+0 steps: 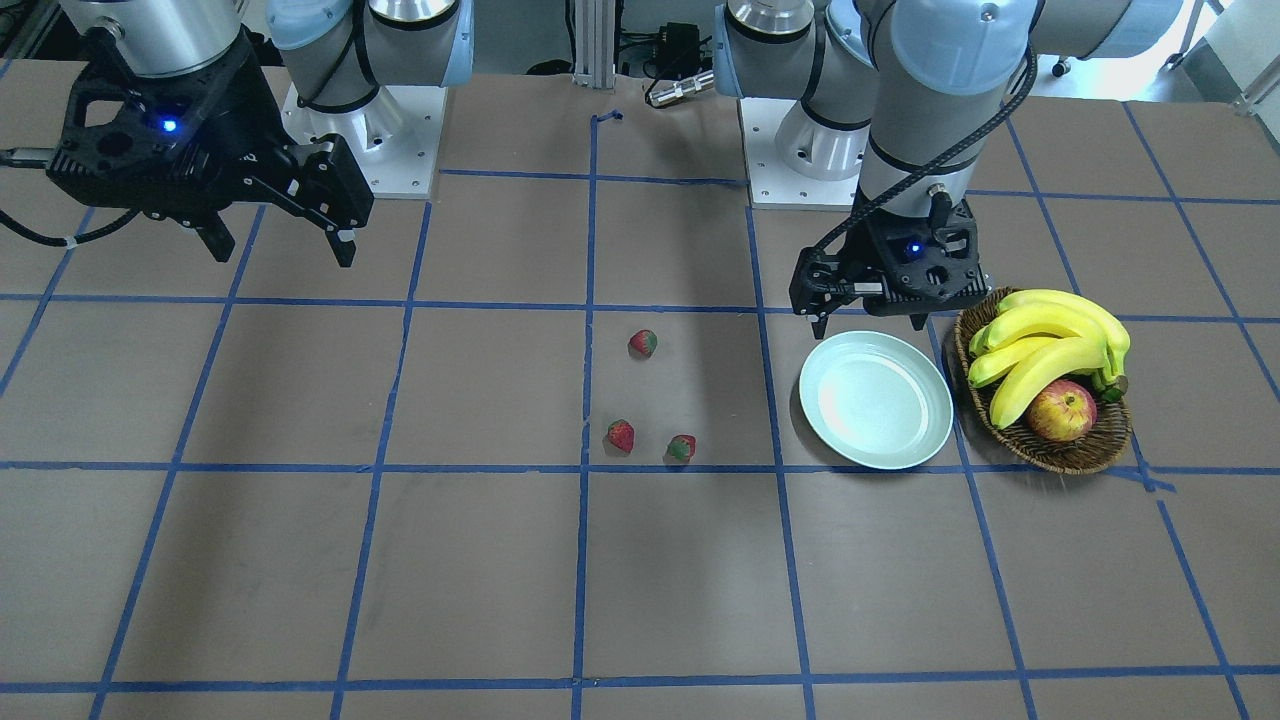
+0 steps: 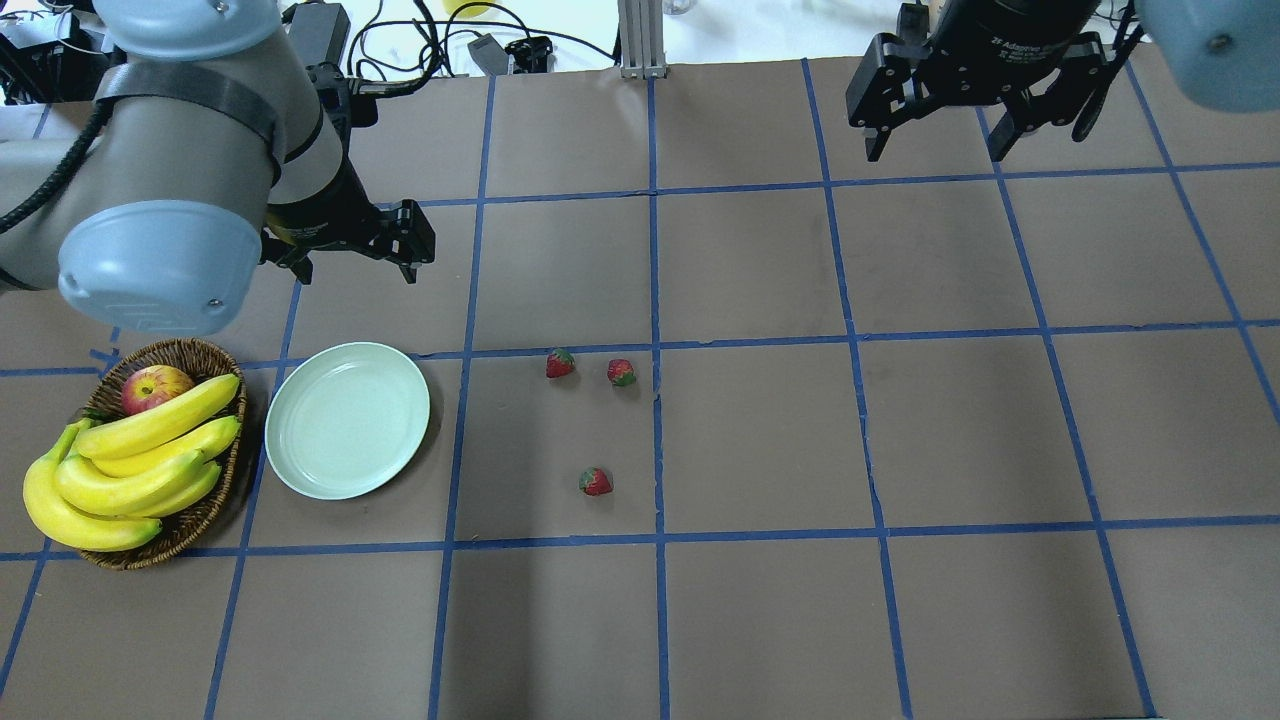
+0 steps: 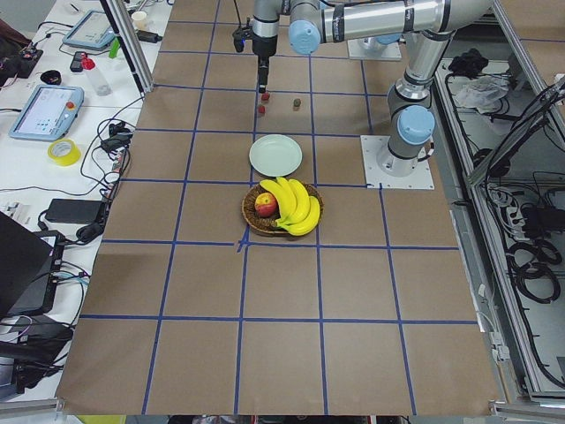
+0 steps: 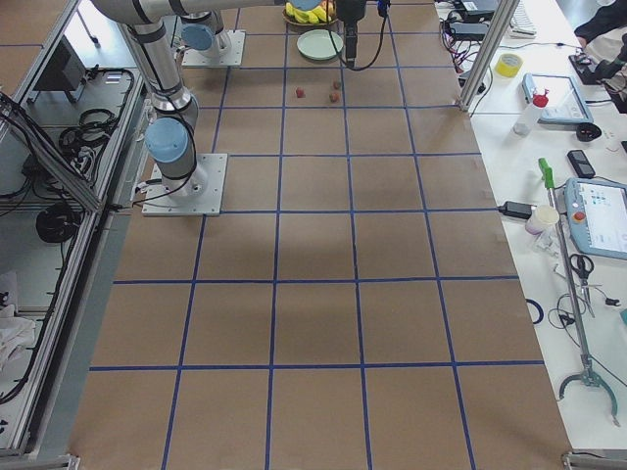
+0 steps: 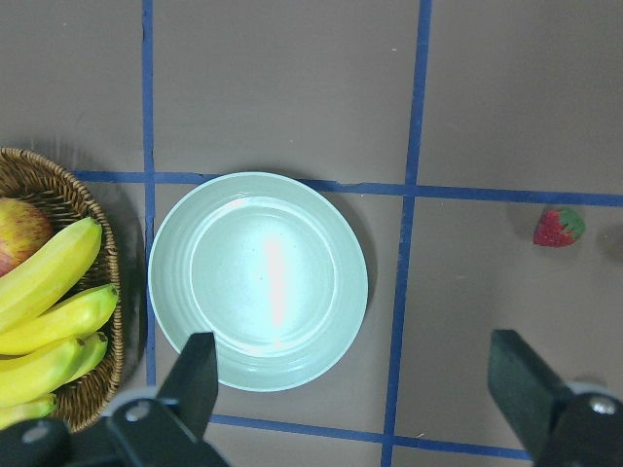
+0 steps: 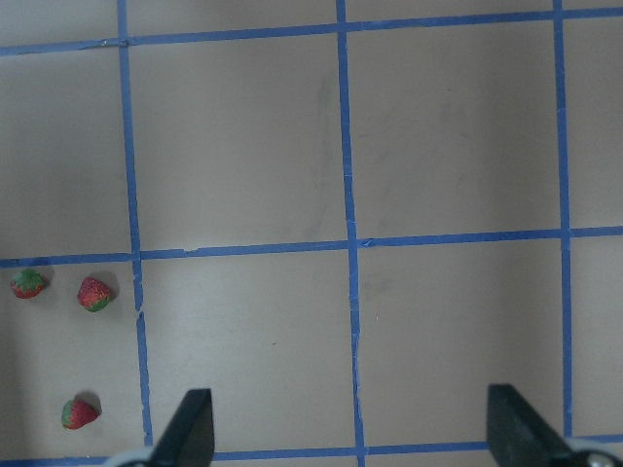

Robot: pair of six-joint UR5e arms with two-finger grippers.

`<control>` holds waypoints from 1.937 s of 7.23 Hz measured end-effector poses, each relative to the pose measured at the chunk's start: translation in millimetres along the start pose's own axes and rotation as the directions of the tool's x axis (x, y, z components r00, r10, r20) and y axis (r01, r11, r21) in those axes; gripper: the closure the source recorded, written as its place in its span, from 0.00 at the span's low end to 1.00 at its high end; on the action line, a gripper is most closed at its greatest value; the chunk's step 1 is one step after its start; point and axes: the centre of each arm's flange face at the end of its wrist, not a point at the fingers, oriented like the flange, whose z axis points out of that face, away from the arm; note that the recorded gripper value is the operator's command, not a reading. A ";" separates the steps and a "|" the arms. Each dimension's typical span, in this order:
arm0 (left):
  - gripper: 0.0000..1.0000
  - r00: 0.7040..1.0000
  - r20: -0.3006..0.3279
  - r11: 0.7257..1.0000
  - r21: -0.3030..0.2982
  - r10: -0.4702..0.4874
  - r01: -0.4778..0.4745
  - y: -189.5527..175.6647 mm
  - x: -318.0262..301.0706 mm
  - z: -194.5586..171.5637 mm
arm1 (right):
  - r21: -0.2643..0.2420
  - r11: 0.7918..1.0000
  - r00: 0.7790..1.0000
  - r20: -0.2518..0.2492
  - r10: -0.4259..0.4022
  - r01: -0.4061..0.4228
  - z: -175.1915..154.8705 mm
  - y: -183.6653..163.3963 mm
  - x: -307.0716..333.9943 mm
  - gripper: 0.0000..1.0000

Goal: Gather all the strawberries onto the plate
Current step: 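Reach the left gripper to the farthest strawberry and grasp it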

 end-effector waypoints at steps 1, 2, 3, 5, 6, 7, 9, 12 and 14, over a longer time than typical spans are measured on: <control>0.00 1.000 0.001 1.000 -0.021 0.014 -0.014 4.0 5.4 8.3 | 0.010 1.000 1.000 -0.002 -0.002 0.002 -0.9 2.3 0.5 0.00; 0.00 1.000 -0.010 0.999 -0.043 0.021 -0.021 6.0 10.6 23.3 | 0.015 1.000 1.000 -0.006 -0.004 0.004 -2.5 3.9 1.0 0.00; 0.00 0.998 -0.059 0.999 -0.046 0.022 -0.025 2.2 19.5 42.7 | 0.018 1.000 1.000 -0.010 -0.007 0.007 -4.5 5.2 1.5 0.00; 0.00 0.985 -0.172 0.999 -0.039 0.026 -0.034 -9.1 39.8 76.3 | 0.020 1.000 1.000 -0.014 -0.024 0.024 -5.6 6.0 2.2 0.00; 0.00 0.981 -0.191 0.998 -0.042 0.035 -0.044 -14.6 46.1 93.5 | 0.019 0.999 1.000 -0.014 -0.028 0.028 -5.7 6.2 2.3 0.00; 0.00 0.974 -0.215 0.997 -0.033 0.067 -0.076 -20.9 52.6 110.6 | 0.019 0.999 0.999 -0.014 -0.029 0.029 -5.7 6.4 2.3 0.00; 0.00 0.942 -0.280 0.982 -0.002 0.183 -0.191 -28.6 70.4 140.4 | 0.017 0.999 0.999 -0.014 -0.030 0.030 -5.6 6.6 2.3 0.00; 0.00 0.910 -0.302 0.955 0.001 0.284 -0.298 -24.0 86.7 179.3 | 0.019 0.999 0.999 -0.014 -0.030 0.030 -5.8 6.5 2.4 0.00; 0.01 0.891 -0.304 0.937 0.015 0.338 -0.350 -22.0 94.6 198.8 | 0.021 0.999 0.999 -0.015 -0.030 0.030 -6.4 6.2 2.4 0.00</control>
